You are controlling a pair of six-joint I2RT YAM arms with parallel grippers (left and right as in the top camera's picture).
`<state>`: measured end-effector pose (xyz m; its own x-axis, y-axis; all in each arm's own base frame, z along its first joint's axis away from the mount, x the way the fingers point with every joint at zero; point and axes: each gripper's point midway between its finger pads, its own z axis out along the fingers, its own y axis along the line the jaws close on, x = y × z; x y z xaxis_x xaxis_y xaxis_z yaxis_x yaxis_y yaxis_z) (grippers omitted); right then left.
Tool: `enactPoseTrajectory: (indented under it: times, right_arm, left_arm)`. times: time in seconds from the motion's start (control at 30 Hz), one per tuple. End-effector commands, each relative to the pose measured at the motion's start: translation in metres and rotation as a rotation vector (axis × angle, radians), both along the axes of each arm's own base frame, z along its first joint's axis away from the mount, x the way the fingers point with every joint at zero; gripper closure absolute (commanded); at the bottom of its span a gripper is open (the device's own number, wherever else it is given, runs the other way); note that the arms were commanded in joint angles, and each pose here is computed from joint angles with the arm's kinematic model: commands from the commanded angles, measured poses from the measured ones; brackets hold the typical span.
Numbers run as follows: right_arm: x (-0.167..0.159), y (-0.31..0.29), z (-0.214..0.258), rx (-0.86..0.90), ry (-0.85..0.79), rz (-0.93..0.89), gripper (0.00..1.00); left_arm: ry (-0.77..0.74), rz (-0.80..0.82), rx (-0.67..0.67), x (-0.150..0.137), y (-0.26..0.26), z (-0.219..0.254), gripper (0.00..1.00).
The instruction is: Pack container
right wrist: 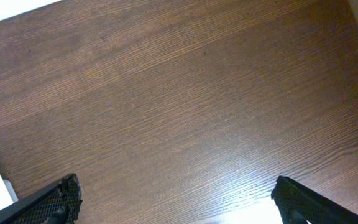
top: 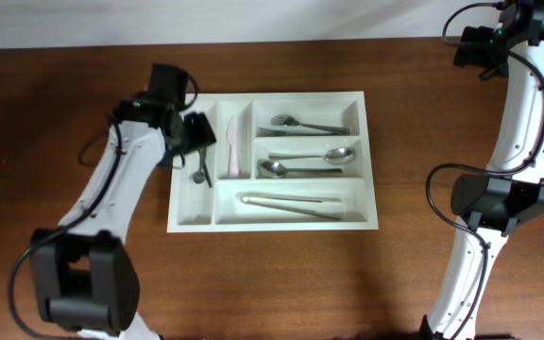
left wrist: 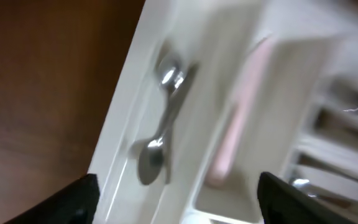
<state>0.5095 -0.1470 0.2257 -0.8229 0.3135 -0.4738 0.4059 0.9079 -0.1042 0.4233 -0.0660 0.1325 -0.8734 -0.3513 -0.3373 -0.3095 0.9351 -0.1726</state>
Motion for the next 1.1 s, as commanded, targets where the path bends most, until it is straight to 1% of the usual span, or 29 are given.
enactPoseTrajectory:
  times: [0.0, 0.03, 0.1, 0.13, 0.2, 0.27, 0.33, 0.37, 0.43, 0.47, 0.5, 0.57, 0.63, 0.7, 0.73, 0.8, 0.87, 0.93, 1.0, 1.07]
  right_arm:
    - [0.000, 0.002, 0.000, 0.001, 0.001, -0.001, 0.01]
    - [0.000, 0.002, 0.000, 0.001, 0.001, -0.001, 0.01]
    - [0.000, 0.002, 0.000, 0.001, 0.001, -0.001, 0.01]
    - [0.000, 0.002, 0.000, 0.001, 0.001, -0.001, 0.01]
    - [0.000, 0.002, 0.000, 0.001, 0.001, -0.001, 0.01]
    - [0.000, 0.002, 0.000, 0.001, 0.001, -0.001, 0.01]
    - [0.000, 0.002, 0.000, 0.001, 0.001, -0.001, 0.01]
    - [0.000, 0.002, 0.000, 0.001, 0.001, -0.001, 0.01]
    - [0.000, 0.002, 0.000, 0.001, 0.001, -0.001, 0.01]
    - [0.000, 0.002, 0.000, 0.001, 0.001, -0.001, 0.01]
    - [0.000, 0.002, 0.000, 0.001, 0.001, -0.001, 0.00]
    - [0.000, 0.002, 0.000, 0.001, 0.001, -0.001, 0.01]
    - [0.000, 0.002, 0.000, 0.001, 0.001, -0.001, 0.01]
    - [0.000, 0.002, 0.000, 0.001, 0.001, -0.001, 0.01]
    - [0.000, 0.002, 0.000, 0.001, 0.001, -0.001, 0.01]
    - [0.000, 0.002, 0.000, 0.001, 0.001, -0.001, 0.01]
    - [0.000, 0.002, 0.000, 0.001, 0.001, -0.001, 0.01]
    - [0.000, 0.002, 0.000, 0.001, 0.001, -0.001, 0.01]
    - [0.000, 0.002, 0.000, 0.001, 0.001, -0.001, 0.01]
    - [0.000, 0.002, 0.000, 0.001, 0.001, -0.001, 0.01]
  left_arm:
    - [-0.241, -0.046, 0.138, 0.006, 0.026, 0.107, 0.01]
    - [-0.266, 0.001, 0.217, -0.002, 0.043, 0.125, 0.01]
    - [-0.298, 0.067, 0.319, -0.018, 0.066, 0.150, 0.01]
    - [-0.296, 0.080, 0.341, -0.029, 0.072, 0.157, 0.01]
    - [-0.272, 0.072, 0.343, -0.049, 0.074, 0.163, 0.01]
    - [-0.216, 0.094, 0.358, -0.075, 0.081, 0.163, 0.01]
    - [-0.176, 0.078, 0.368, -0.097, 0.084, 0.165, 0.01]
    - [-0.151, 0.071, 0.374, -0.112, 0.087, 0.167, 0.01]
    - [-0.160, 0.080, 0.369, -0.128, 0.089, 0.175, 0.01]
    - [-0.191, 0.086, 0.363, -0.135, 0.090, 0.184, 0.01]
    - [-0.240, 0.094, 0.349, -0.143, 0.091, 0.196, 0.01]
    - [-0.353, 0.115, 0.325, -0.157, 0.092, 0.221, 0.01]
    - [-0.520, 0.149, 0.295, -0.172, 0.095, 0.256, 0.01]
    - [-0.597, 0.181, 0.300, -0.180, 0.101, 0.271, 0.01]
    - [-0.672, 0.214, 0.304, -0.186, 0.106, 0.281, 0.01]
    - [-0.742, 0.231, 0.296, -0.187, 0.107, 0.282, 0.01]
    - [-0.841, 0.218, 0.305, -0.182, 0.106, 0.280, 0.01]
    - [-0.967, 0.149, 0.319, -0.171, 0.098, 0.274, 0.01]
    - [-1.087, 0.021, 0.349, -0.161, 0.084, 0.267, 0.01]
    - [-1.172, -0.119, 0.387, -0.156, 0.069, 0.253, 0.01]
